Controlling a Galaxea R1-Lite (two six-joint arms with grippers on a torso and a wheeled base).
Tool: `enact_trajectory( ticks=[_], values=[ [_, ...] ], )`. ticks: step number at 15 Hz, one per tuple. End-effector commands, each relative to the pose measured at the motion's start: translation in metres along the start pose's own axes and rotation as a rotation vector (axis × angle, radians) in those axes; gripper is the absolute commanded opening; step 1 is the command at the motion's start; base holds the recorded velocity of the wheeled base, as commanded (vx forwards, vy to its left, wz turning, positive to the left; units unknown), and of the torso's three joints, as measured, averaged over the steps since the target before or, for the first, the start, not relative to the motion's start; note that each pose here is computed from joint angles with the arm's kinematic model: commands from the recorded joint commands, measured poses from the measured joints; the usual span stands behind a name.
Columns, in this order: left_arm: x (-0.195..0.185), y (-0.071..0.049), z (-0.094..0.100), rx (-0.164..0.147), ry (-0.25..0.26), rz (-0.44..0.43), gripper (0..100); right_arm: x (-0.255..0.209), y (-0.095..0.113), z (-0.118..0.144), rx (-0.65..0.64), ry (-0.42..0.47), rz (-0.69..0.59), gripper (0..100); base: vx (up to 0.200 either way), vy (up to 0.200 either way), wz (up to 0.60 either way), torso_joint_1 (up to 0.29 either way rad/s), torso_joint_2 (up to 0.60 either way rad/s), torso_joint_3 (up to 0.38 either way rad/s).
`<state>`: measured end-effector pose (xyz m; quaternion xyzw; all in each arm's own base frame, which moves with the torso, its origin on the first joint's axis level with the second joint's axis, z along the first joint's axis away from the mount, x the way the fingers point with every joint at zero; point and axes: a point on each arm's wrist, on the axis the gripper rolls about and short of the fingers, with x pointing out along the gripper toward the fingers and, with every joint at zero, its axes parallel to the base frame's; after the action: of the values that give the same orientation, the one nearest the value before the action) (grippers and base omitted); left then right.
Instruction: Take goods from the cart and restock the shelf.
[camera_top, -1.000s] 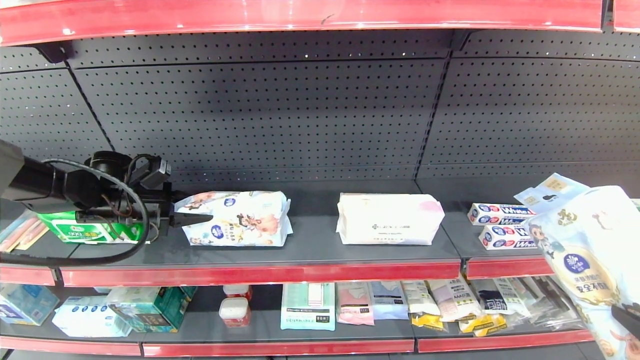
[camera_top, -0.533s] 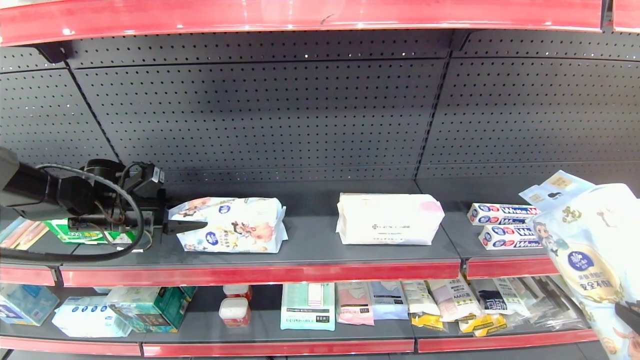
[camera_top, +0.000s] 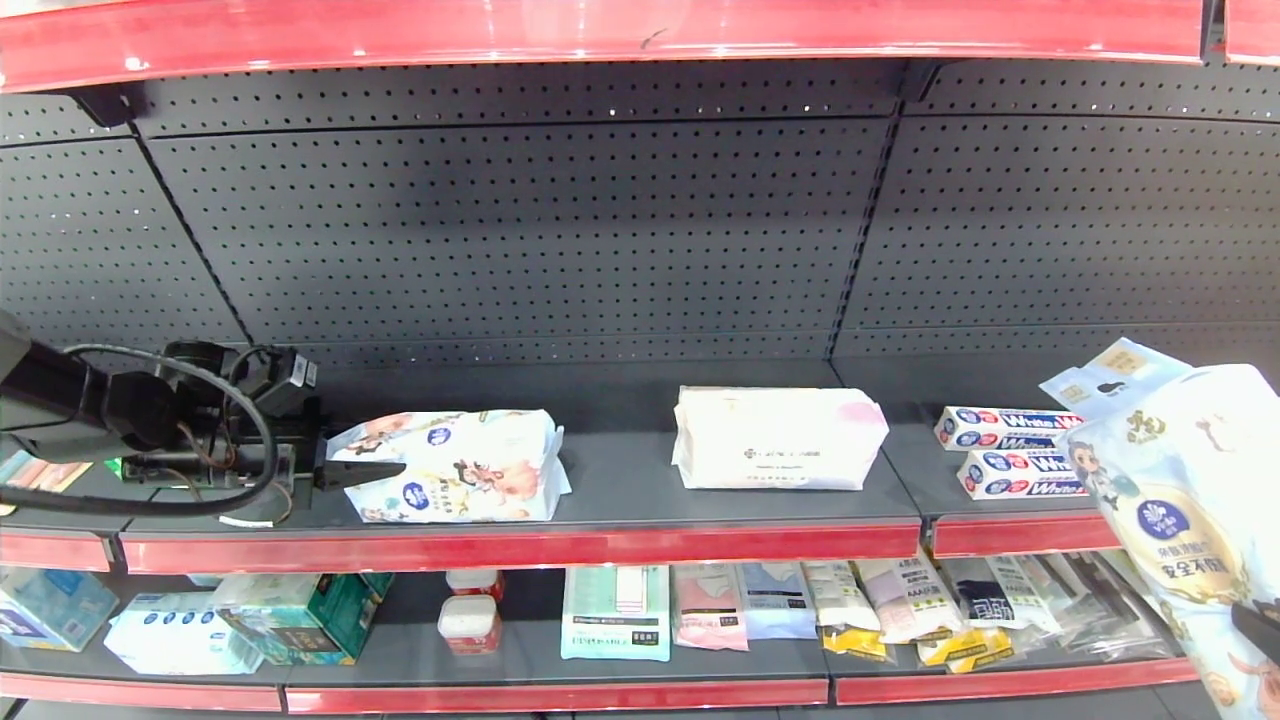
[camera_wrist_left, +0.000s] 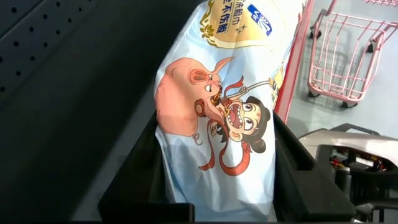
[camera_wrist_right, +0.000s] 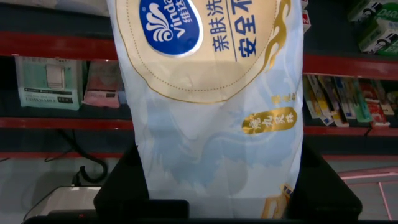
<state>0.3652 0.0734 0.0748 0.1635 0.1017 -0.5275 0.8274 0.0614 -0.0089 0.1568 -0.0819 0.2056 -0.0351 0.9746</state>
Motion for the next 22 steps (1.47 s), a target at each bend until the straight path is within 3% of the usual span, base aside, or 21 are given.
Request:
enact_trajectory(
  ticks=[1,8,12,22],
  values=[
    [-0.005,0.0,-0.003,-0.008,0.004,0.013,0,0.0,0.0,0.0,-0.001,-0.001,0.0,0,0.0,0.0,0.0,0.0,0.0,0.0],
    [-0.011,0.0,-0.012,-0.003,0.008,0.026,0,-0.001,-0.001,0.003,-0.001,-0.009,-0.002,0,0.0,0.0,0.0,0.0,0.0,0.0],
    [-0.01,0.001,-0.011,0.004,-0.033,0.012,0,-0.001,-0.001,0.003,-0.001,-0.01,-0.002,0,0.0,0.0,0.0,0.0,0.0,0.0],
    [-0.008,0.001,-0.016,-0.014,-0.048,-0.001,0,-0.003,-0.001,0.005,-0.003,-0.022,-0.015,0,0.0,0.0,0.0,0.0,0.0,0.0]
  ],
)
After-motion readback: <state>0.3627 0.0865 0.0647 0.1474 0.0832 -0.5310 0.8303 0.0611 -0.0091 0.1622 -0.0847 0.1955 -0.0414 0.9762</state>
